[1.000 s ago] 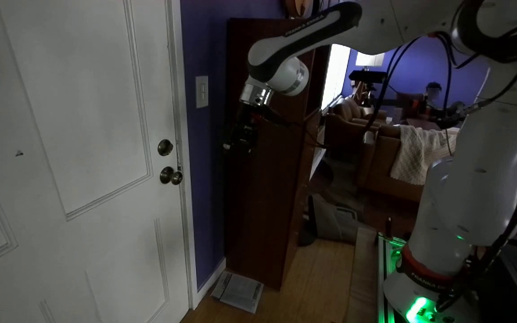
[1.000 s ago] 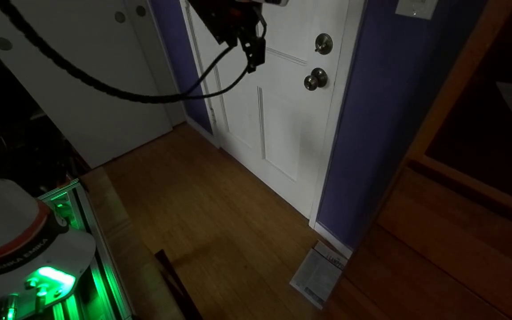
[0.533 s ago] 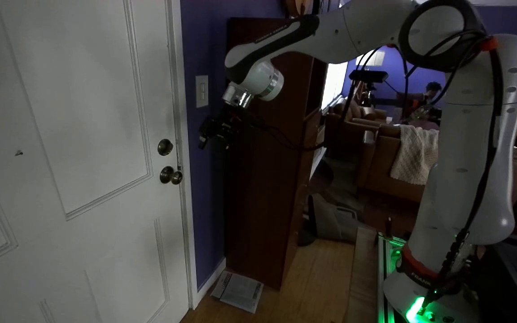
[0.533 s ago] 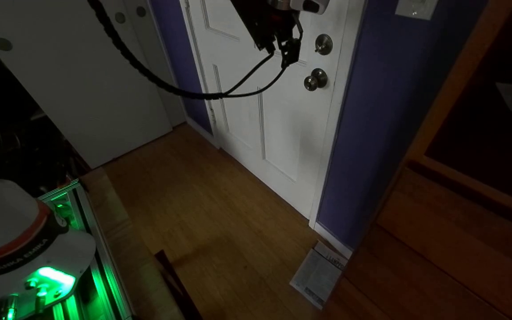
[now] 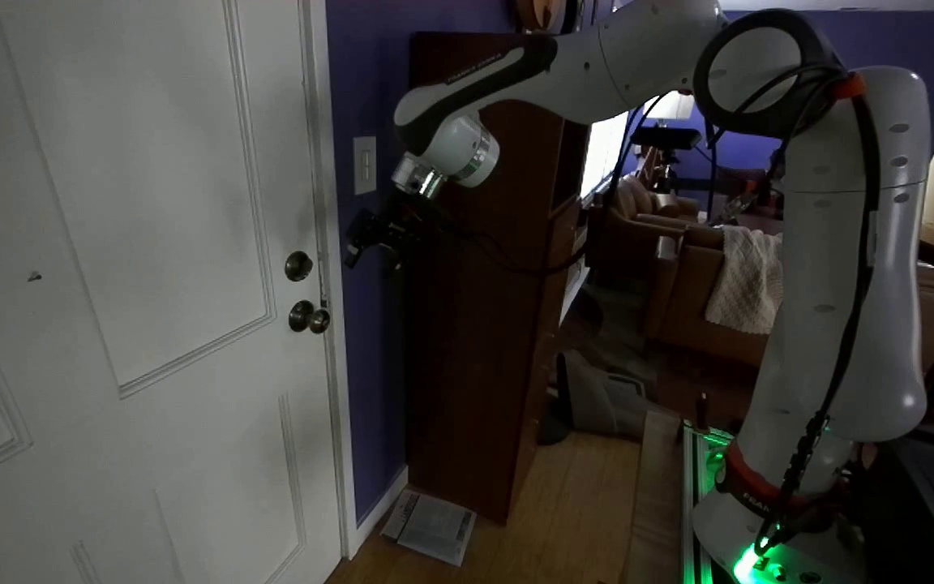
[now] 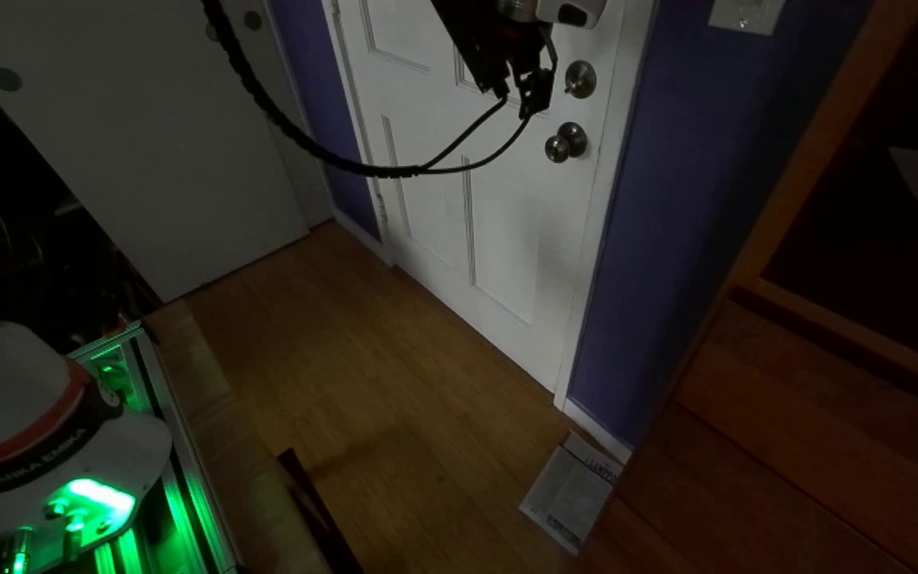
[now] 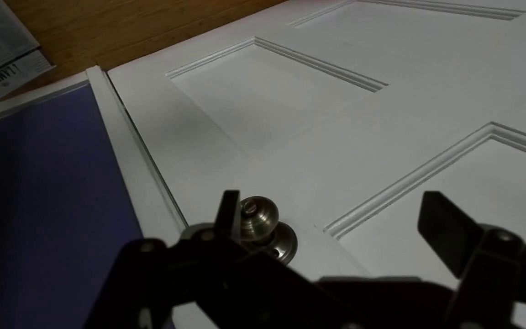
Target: Turn the top door lock to the left
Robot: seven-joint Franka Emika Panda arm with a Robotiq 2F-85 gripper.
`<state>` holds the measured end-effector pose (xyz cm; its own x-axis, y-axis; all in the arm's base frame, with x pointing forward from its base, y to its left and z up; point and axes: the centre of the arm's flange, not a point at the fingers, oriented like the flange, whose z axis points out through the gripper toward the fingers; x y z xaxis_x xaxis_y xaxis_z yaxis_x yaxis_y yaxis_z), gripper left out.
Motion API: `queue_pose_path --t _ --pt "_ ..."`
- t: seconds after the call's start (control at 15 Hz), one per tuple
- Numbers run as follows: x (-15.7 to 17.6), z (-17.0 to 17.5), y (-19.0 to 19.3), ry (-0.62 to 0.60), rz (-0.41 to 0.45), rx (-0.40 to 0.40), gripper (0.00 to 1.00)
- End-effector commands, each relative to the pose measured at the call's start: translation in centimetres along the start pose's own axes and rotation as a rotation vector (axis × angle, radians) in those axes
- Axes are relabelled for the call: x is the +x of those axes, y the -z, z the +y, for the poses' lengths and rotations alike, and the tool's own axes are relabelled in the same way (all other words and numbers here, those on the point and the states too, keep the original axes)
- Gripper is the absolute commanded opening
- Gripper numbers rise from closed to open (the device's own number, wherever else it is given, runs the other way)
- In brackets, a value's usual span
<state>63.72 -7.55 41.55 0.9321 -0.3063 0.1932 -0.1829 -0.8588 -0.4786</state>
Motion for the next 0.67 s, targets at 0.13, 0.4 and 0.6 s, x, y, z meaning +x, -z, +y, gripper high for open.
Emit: queue_pose_path --t 0.13,0.4,0.6 --pt "2.6 0.2 -1.6 -0.071 -0.011 0.072 1.0" --pt "4.9 1.0 -3.2 -0.062 0.004 0.136 1.0" --pt "6.7 1.7 -4.4 -0.029 0.043 0.182 1.0"
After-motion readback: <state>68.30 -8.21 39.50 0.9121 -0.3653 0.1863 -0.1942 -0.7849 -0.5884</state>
